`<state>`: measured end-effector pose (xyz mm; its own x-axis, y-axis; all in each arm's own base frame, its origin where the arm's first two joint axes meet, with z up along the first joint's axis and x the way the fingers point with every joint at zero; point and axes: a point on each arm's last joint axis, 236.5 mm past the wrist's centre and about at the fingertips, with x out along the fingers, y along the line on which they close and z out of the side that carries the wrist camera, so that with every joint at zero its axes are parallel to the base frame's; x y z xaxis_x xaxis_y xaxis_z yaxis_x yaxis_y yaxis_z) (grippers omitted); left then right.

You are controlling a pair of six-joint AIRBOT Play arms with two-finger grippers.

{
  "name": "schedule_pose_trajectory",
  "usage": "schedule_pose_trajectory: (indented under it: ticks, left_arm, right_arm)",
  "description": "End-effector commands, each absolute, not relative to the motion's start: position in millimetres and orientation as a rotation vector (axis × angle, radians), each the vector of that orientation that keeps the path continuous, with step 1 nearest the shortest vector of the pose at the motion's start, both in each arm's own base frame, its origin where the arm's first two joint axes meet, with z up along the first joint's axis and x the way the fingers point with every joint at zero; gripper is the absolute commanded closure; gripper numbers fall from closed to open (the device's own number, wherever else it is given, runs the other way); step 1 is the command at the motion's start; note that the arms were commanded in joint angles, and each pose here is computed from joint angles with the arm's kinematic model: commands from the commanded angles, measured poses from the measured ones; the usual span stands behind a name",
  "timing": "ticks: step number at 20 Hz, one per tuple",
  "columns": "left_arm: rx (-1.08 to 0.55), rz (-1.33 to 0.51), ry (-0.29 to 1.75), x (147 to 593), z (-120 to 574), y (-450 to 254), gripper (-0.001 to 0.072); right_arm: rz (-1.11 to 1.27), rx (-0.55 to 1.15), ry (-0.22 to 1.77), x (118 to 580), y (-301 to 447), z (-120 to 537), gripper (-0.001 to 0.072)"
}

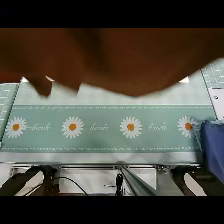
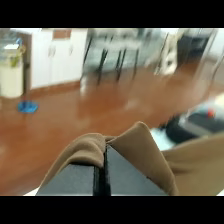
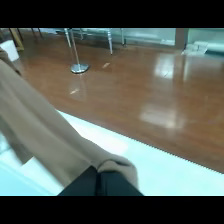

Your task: Fold the shirts.

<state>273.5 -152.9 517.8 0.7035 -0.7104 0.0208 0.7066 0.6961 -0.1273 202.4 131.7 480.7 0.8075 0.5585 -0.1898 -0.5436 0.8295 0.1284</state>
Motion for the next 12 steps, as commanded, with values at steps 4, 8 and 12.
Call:
schedule_pose_trajectory:
  ticks: [4,8,12]
  left_arm:
    - [-0.025,-0.794,0.279,194.9,457.8,-161.2,0.0672]
    - [-0.147,-0.797,0.476,220.7,389.6,-157.3,0.0672]
    - [-0.356,-0.777,0.673,277.4,282.9,-161.8,0.0672]
  right_arm:
    - [0.587,0.051,0.304,146.9,132.0,455.1,0.0691]
    - [0.587,0.069,0.446,160.8,130.6,418.0,0.0691]
    - [0.54,0.143,0.668,212.9,120.6,337.1,0.0691]
